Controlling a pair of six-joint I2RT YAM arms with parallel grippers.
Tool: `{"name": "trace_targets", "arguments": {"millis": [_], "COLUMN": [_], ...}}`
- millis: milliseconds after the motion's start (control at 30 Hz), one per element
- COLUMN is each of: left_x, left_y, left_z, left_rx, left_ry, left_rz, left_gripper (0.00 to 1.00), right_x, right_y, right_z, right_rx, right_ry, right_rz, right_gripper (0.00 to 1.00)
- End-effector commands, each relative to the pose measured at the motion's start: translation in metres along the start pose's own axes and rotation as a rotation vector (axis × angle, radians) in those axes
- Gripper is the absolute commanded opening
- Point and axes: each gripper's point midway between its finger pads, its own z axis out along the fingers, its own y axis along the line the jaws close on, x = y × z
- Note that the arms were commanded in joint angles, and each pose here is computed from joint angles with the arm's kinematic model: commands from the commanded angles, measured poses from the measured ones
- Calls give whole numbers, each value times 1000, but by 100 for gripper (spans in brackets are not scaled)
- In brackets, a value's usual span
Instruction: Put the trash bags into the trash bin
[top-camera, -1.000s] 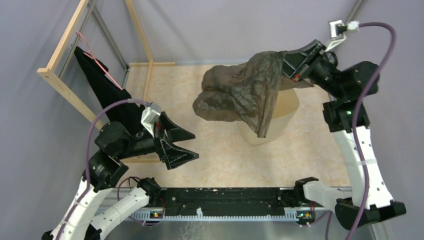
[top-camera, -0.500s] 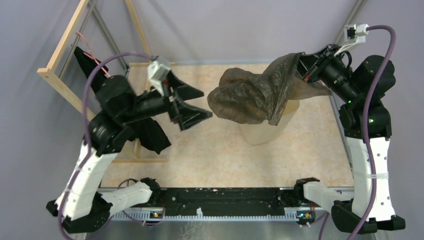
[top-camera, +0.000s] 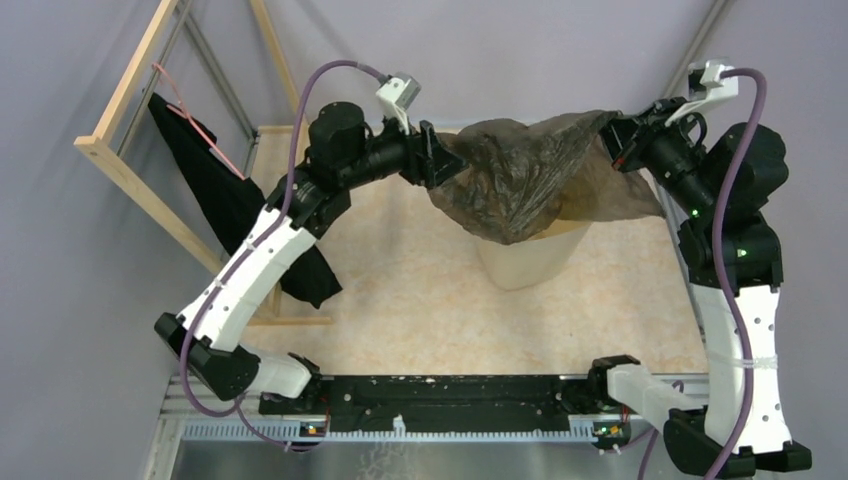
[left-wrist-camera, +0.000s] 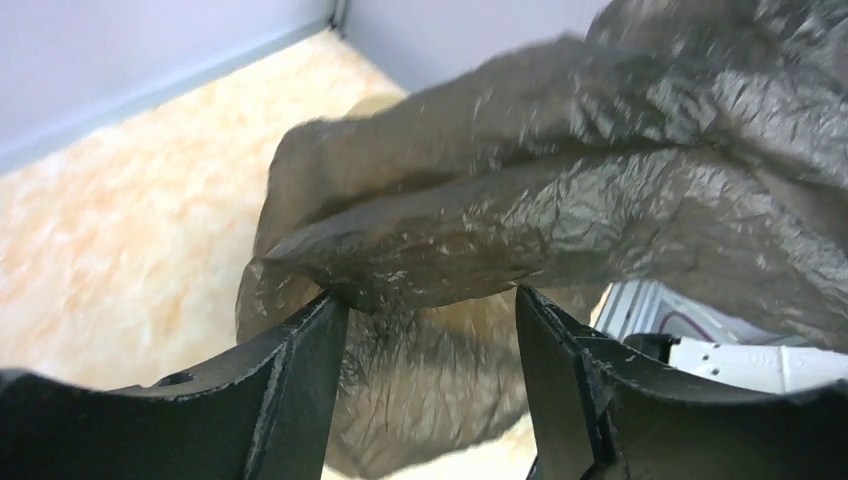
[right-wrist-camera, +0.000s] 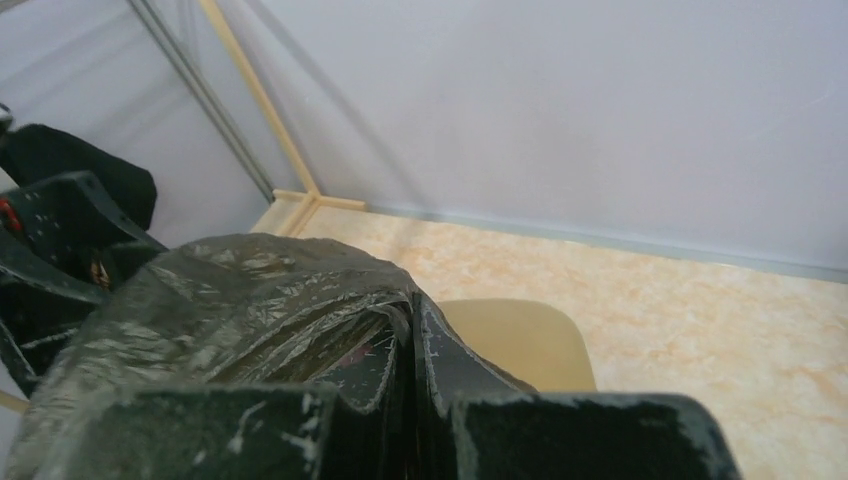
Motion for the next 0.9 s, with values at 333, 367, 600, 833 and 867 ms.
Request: {"name": "trace_targets", "arguments": {"millis": [333,367,600,833,867], "left_x": [43,54,105,70,63], "left_y": [-69,-65,-34,-40,-43], "left_z": [146,156,202,174,166], "left_rx": [235,220,109,107,111], "left_ry": [12,34,184,183,182], "left_rz": [-28,-45,-131,-66,-55], "left_gripper": [60,59,59,84,87], "right_x": [22,21,27,47,46], "right_y": [6,4,5,-5,-5], "right_z": [19,21,38,38,36], "right_rx": [-114,-104,-138,-97,-91], "right_ry": [-55,-56,-44,5,2], "right_rz": [42,45,112,125,119], "right_gripper": [0,0,0,0,0]}}
